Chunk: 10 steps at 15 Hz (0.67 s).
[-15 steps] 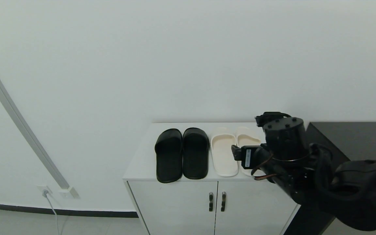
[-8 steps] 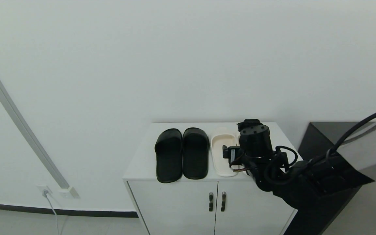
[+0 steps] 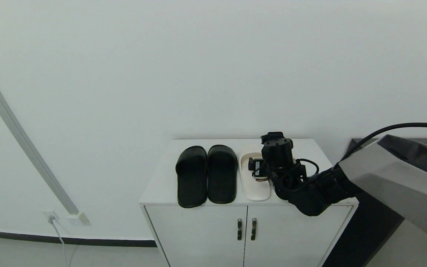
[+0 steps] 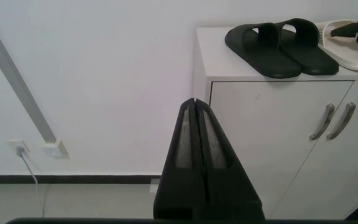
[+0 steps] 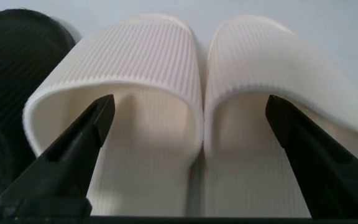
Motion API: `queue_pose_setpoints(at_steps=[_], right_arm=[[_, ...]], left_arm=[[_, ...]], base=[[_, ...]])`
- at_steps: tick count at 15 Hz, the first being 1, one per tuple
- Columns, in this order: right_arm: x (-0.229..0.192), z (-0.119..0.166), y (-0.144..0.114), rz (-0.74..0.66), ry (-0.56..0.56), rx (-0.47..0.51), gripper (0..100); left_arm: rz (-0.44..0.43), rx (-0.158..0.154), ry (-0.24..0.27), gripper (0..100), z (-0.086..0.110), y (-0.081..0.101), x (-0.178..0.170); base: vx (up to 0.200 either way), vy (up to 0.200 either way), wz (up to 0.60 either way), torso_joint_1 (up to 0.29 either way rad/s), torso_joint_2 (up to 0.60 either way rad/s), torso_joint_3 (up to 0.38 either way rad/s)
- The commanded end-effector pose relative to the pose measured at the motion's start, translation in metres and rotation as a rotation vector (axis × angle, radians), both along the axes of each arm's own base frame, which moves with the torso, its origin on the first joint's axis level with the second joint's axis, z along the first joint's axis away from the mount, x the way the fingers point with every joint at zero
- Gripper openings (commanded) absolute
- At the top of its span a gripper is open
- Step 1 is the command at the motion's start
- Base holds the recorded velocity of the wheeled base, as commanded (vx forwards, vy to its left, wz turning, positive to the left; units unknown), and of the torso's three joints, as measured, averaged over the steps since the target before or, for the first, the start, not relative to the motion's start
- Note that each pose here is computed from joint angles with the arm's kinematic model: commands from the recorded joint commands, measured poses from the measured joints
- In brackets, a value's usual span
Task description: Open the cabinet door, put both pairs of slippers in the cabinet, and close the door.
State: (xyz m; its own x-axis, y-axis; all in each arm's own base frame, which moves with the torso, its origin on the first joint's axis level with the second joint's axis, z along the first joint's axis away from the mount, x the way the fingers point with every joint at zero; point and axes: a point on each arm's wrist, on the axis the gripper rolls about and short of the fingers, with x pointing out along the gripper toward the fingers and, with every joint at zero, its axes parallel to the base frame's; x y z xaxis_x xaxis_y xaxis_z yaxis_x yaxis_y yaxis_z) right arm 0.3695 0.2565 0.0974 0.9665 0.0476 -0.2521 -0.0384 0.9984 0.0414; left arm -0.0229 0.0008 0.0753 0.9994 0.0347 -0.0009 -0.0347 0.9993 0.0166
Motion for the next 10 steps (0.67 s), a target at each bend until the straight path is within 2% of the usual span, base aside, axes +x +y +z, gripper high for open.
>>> queue_pose_setpoints(at_steps=[1,3,4,8,10], right_arm=[[0.012,-0.008,0.001,-0.006,-0.004,-0.013,100],[0.017,-0.008,0.001,-0.006,-0.01,-0.009,100],[0.018,-0.009,-0.001,-0.01,-0.009,-0.014,0],[0.021,-0.01,-0.004,-0.006,-0.007,-0.017,0],[0.017,0.0,-0.007,-0.005,-0.021,-0.009,0]], left_arm=[[0.001,-0.001,0.001,0,0.0,0.0,0.0],[0.001,-0.001,0.001,0,0.0,0.0,0.0],[0.001,-0.001,0.001,0,0.0,0.0,0.0],[0.001,-0.001,0.001,0,0.0,0.0,0.0],[0.001,-0.001,0.001,0,0.0,0.0,0.0]], base=[[0.0,0.0,0.0,0.0,0.0,0.0],[0.0,0.0,0.0,0.0,0.0,0.0],[0.0,0.0,0.0,0.0,0.0,0.0],[0.0,0.0,0.0,0.0,0.0,0.0],[0.0,0.0,0.0,0.0,0.0,0.0]])
